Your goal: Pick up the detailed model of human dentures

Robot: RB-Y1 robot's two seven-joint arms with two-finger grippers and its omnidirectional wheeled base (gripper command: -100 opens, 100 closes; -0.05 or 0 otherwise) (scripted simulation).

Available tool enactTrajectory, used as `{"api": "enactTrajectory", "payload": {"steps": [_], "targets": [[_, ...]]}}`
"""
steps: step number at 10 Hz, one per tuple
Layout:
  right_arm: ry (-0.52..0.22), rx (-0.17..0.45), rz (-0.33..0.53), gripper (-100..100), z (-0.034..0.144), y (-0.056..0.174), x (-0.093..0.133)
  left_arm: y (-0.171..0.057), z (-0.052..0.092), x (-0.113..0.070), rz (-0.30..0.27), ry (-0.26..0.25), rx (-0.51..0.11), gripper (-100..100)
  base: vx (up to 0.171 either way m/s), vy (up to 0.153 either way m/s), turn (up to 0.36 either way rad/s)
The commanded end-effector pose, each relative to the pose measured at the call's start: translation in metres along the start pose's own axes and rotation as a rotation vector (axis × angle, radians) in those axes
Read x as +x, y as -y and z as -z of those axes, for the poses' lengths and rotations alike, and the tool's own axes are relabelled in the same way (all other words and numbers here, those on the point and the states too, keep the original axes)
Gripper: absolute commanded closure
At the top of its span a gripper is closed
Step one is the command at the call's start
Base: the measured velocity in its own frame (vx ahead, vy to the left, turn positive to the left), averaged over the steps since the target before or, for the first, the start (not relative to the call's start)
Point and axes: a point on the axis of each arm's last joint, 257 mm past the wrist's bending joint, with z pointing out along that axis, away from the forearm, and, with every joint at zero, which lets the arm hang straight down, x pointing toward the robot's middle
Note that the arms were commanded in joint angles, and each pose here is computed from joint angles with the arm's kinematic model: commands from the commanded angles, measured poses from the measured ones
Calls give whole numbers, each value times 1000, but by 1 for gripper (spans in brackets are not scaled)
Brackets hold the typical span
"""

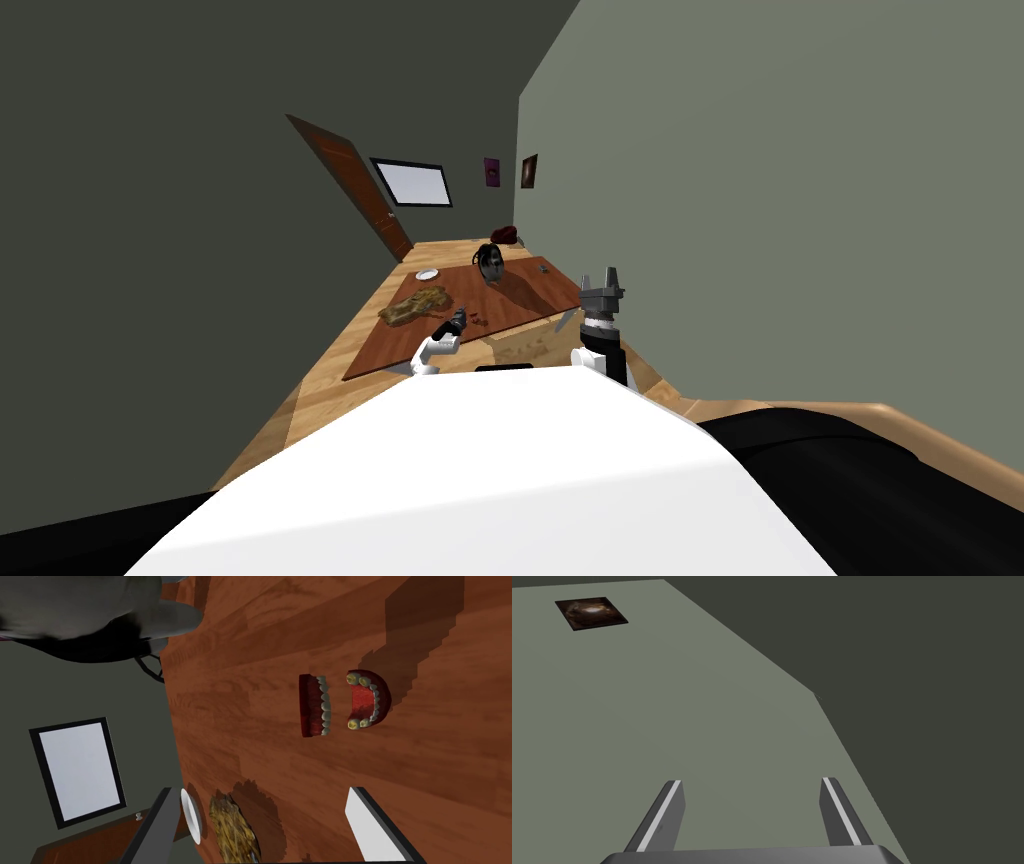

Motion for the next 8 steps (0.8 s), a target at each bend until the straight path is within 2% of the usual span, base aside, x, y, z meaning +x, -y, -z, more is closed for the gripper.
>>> {"api": "enactTrajectory", "payload": {"steps": [1,6,8], "targets": [[0,0,0,0,0,0,0,-11,-6,-4,21,7,-52,-100,34,-40,37],[0,0,0,0,0,0,0,-36,-16,-5,75,19,-171,-100,41,-33,30],[0,0,0,0,0,0,0,-45,-18,1,102,16,-212,-100,30,-22,20]]}}
